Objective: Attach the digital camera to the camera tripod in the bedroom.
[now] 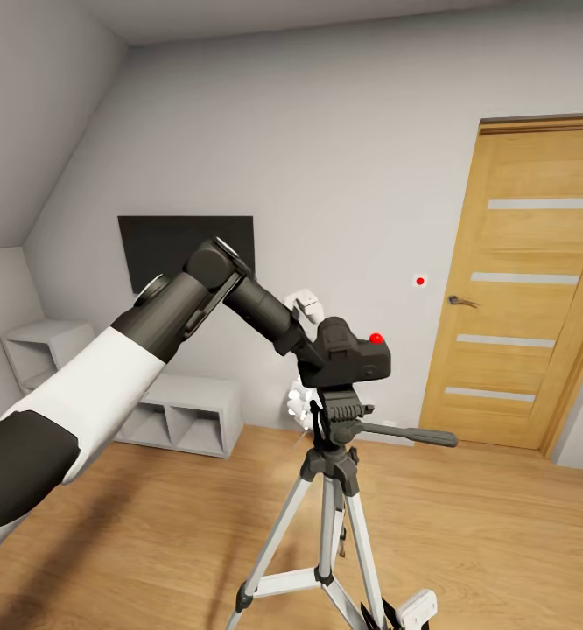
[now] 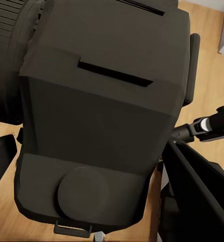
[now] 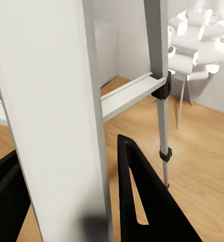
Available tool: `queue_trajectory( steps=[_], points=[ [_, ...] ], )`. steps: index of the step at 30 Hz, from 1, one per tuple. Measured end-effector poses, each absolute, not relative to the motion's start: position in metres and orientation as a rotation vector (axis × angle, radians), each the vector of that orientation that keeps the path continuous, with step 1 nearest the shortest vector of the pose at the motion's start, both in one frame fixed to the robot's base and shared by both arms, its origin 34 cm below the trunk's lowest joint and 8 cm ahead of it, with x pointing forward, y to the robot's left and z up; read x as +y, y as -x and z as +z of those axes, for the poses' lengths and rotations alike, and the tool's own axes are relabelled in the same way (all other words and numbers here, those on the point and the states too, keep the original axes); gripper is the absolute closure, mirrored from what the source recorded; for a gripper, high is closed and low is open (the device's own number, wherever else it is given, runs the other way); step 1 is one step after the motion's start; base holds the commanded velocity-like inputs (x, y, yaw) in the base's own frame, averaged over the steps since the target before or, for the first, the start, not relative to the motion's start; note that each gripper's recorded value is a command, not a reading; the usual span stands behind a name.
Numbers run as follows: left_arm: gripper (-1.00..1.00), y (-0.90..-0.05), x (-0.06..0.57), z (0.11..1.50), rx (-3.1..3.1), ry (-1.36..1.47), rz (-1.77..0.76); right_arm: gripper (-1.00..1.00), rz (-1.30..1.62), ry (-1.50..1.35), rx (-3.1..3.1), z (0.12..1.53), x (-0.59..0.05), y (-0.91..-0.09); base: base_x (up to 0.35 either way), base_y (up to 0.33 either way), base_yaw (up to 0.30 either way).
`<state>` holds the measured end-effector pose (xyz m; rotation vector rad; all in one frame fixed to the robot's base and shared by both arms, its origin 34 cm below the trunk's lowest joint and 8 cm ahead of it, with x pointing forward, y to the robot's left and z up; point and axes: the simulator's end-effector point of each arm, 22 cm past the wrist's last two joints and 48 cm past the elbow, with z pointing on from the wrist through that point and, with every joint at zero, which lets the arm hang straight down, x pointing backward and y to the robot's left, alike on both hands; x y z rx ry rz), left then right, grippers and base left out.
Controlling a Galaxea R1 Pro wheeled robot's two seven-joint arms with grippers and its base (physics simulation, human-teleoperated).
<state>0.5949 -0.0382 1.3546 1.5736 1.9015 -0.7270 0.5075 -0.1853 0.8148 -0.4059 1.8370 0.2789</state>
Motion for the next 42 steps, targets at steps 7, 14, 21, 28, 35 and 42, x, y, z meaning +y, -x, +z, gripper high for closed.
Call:
queue_trajectory(
  steps=[7,14,21,28,35,42],
  points=[
    [1.0,-0.5973,-0.0339,1.354,1.909,-1.566,-0.721,1.0,0.28,0.404,1.838,0.8147,-0.1852,-0.5074,0.0,0.0,0.0],
    [1.0,-0.5999,-0.0292,1.3537,1.915,-1.556,-0.717,1.0,0.28,0.404,1.838,0.8147,-0.1852,-0.5074,0.0,0.0,0.0],
    [1.0,-0.5993,-0.0298,1.3505,1.919,-1.557,-0.724,1.0,0.28,0.404,1.838,0.8148,-0.1852,-0.5074,0.0,0.0,0.0],
    [1.0,-0.5986,-0.0309,1.349,1.92,-1.559,-0.726,1.0,0.28,0.405,1.837,0.8148,-0.1852,-0.5074,0.0,0.0,0.0],
    [1.0,-0.5982,-0.0316,1.3493,1.919,-1.56,-0.728,1.0,0.28,0.405,1.837,0.8148,-0.1852,-0.5074,0.0,0.0,0.0],
    [1.0,-0.5978,-0.0324,1.3493,1.918,-1.561,-0.73,1.0,0.28,0.405,1.837,0.8148,-0.1852,-0.5074,0.0,0.0,0.0]
  ],
)
